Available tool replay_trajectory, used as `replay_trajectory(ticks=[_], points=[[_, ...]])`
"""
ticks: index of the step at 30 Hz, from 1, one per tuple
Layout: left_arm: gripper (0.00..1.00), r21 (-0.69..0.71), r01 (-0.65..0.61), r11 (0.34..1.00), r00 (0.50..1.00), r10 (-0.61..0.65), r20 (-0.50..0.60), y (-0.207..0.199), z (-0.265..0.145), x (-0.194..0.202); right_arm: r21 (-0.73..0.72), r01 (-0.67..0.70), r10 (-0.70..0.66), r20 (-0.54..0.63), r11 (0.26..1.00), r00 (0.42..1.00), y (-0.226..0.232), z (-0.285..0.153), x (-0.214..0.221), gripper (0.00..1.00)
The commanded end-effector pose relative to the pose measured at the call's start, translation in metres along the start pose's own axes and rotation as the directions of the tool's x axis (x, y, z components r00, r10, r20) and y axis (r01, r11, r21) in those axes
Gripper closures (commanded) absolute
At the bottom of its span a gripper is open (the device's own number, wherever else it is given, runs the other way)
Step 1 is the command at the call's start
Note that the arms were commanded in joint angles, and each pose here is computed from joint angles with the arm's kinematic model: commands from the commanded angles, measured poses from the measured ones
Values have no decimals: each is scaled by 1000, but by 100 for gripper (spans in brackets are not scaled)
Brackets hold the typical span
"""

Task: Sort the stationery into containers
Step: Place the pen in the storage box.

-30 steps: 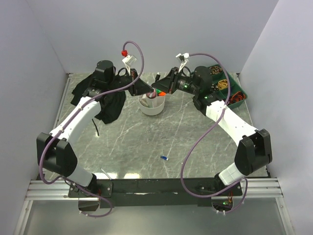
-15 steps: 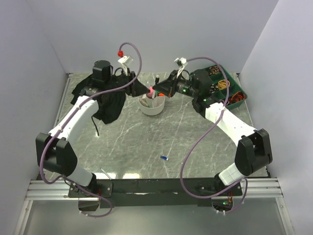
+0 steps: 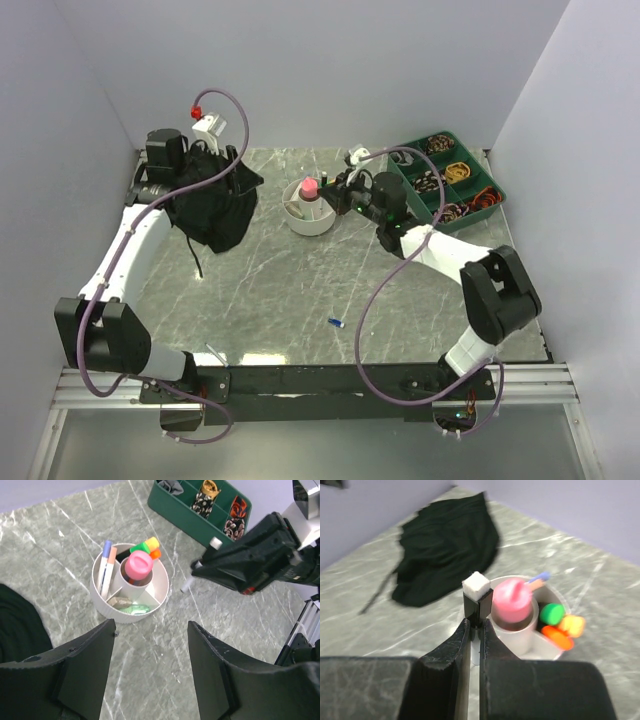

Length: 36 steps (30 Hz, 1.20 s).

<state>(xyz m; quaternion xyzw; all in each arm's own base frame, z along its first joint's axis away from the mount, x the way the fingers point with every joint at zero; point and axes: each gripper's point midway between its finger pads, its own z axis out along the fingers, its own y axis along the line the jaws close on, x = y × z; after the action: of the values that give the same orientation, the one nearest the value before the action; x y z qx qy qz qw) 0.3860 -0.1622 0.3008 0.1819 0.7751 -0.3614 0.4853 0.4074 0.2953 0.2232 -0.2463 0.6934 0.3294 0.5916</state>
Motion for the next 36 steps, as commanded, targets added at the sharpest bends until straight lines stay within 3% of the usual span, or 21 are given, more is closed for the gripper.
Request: replay_trajectory(ticks=[1, 18, 21, 23, 26, 29, 36], points=[[36, -9, -6, 1000, 1000, 6, 7, 0, -8, 3, 153, 138, -154, 95, 978, 983, -28, 14, -15, 100], [36, -4, 65, 998, 998, -65, 13, 15, -7, 19, 274, 114, -95, -83, 955, 992, -64, 43, 54, 100], [35, -3, 76, 997, 997, -76, 11, 16, -8, 23, 274, 120, -96, -98, 954, 991, -64, 50, 53, 83], [35, 3, 74, 997, 997, -74, 15, 16, -8, 22, 285, 108, -70, -138, 953, 988, -65, 51, 60, 78], [35, 6, 74, 997, 997, -74, 15, 16, -8, 23, 277, 102, -62, -149, 955, 987, -63, 50, 58, 63], [35, 8, 79, 997, 997, -79, 17, 17, -8, 23, 270, 105, -62, -162, 957, 985, -57, 44, 57, 57], [35, 33, 86, 996, 996, -87, 26, 13, -7, 21, 249, 92, -47, -179, 964, 983, -42, 22, 36, 52]])
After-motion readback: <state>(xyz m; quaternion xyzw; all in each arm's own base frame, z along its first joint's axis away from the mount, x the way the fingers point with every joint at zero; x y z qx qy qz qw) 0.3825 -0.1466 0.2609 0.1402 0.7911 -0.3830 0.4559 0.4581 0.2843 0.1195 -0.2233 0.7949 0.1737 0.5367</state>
